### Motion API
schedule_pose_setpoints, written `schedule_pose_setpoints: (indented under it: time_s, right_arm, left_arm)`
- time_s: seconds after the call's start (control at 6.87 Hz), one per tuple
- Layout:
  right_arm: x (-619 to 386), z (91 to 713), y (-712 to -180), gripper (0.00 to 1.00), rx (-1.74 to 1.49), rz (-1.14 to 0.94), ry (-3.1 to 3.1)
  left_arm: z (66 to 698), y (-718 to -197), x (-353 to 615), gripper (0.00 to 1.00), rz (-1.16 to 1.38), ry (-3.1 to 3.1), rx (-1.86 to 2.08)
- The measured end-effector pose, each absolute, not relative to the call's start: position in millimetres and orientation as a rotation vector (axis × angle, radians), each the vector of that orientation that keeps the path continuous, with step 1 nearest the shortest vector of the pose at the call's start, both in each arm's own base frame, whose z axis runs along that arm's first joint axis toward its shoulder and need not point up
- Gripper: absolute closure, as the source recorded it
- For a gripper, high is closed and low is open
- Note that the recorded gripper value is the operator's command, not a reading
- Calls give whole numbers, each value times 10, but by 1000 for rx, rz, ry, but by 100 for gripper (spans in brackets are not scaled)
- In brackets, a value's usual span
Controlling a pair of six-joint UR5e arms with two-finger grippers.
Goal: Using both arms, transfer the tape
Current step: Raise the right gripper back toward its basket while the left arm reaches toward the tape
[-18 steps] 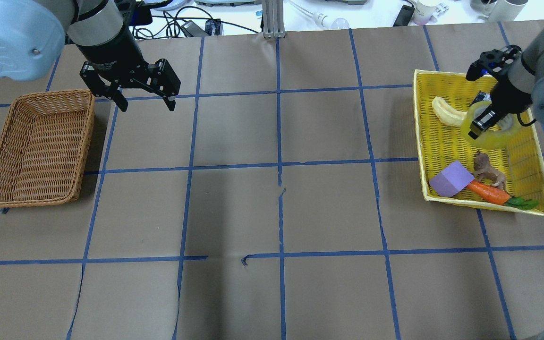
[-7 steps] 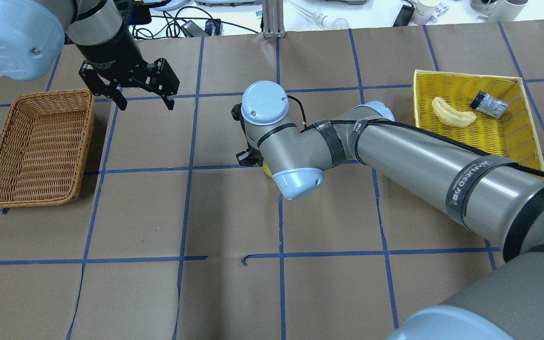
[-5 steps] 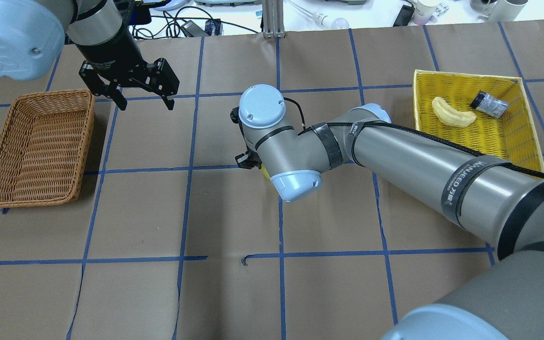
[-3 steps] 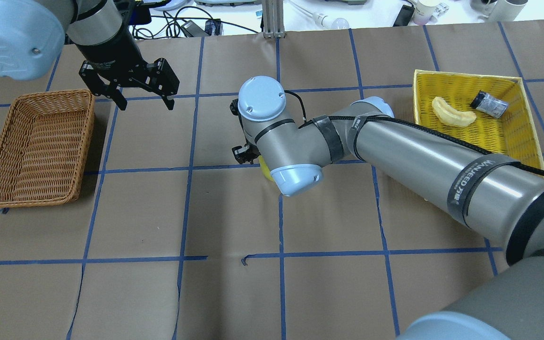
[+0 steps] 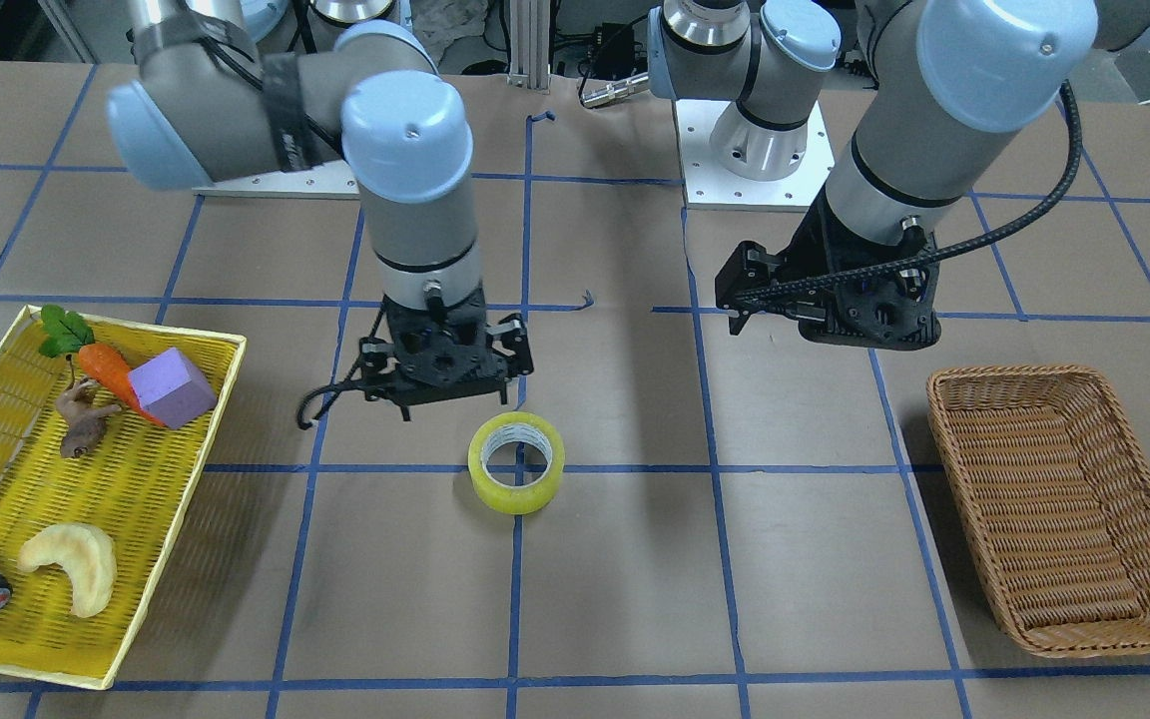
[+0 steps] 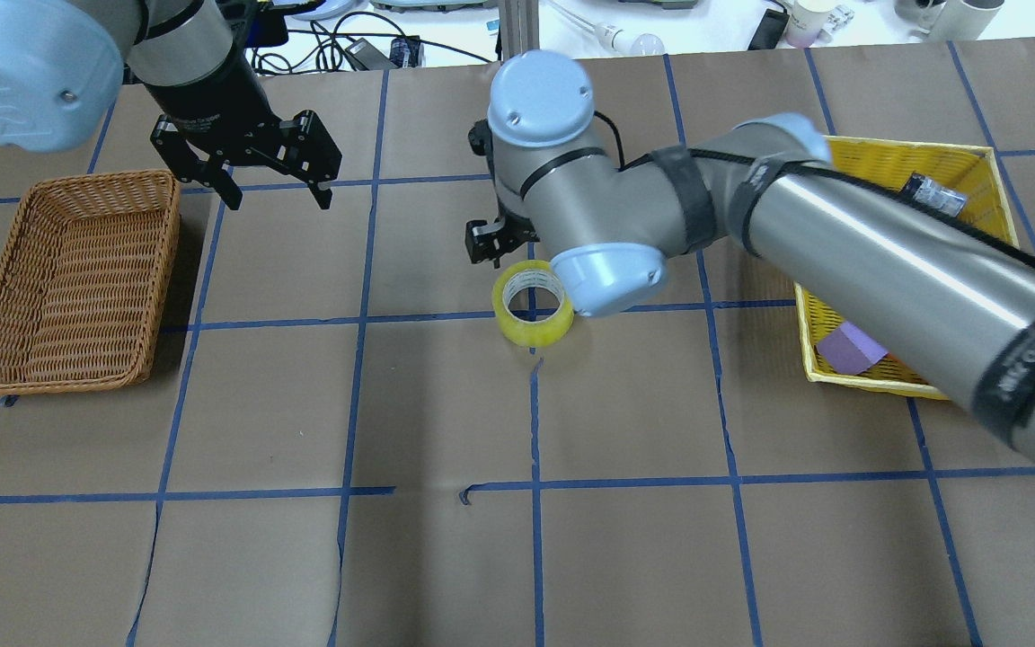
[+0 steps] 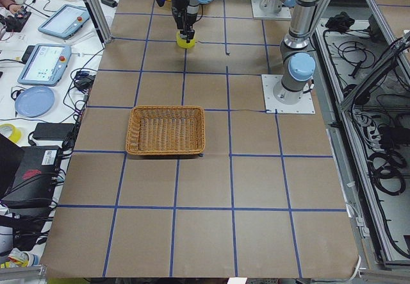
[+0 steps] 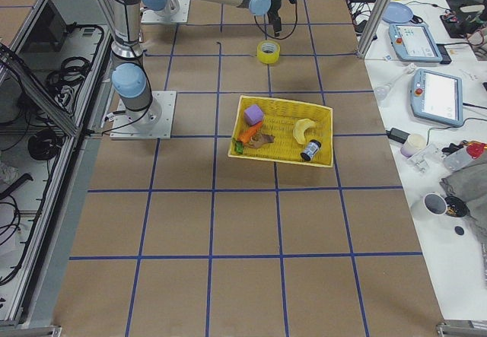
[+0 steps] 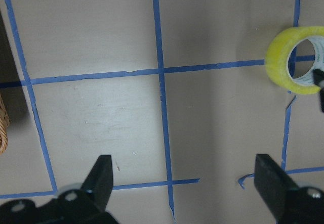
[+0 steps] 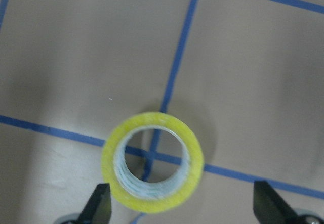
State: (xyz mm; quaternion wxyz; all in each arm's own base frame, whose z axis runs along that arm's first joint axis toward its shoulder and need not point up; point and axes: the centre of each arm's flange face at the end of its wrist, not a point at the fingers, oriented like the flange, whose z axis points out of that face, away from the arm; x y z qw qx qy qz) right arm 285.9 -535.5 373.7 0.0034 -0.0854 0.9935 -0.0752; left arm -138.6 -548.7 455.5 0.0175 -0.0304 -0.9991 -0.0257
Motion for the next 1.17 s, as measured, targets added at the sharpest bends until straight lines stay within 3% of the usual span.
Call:
schedule_pose_setpoints:
  time_s: [0.58,1.17]
  right_arm:
    - [1732,4790,-5158,0,14,-165,3155]
    - [1652,5048,-5134,0,34,-163,3154]
  left_arm:
    - [4226,-5540,-1955,0,-28,-3097,-15]
    - [3220,-5462,-2929,1,172,-3053,36]
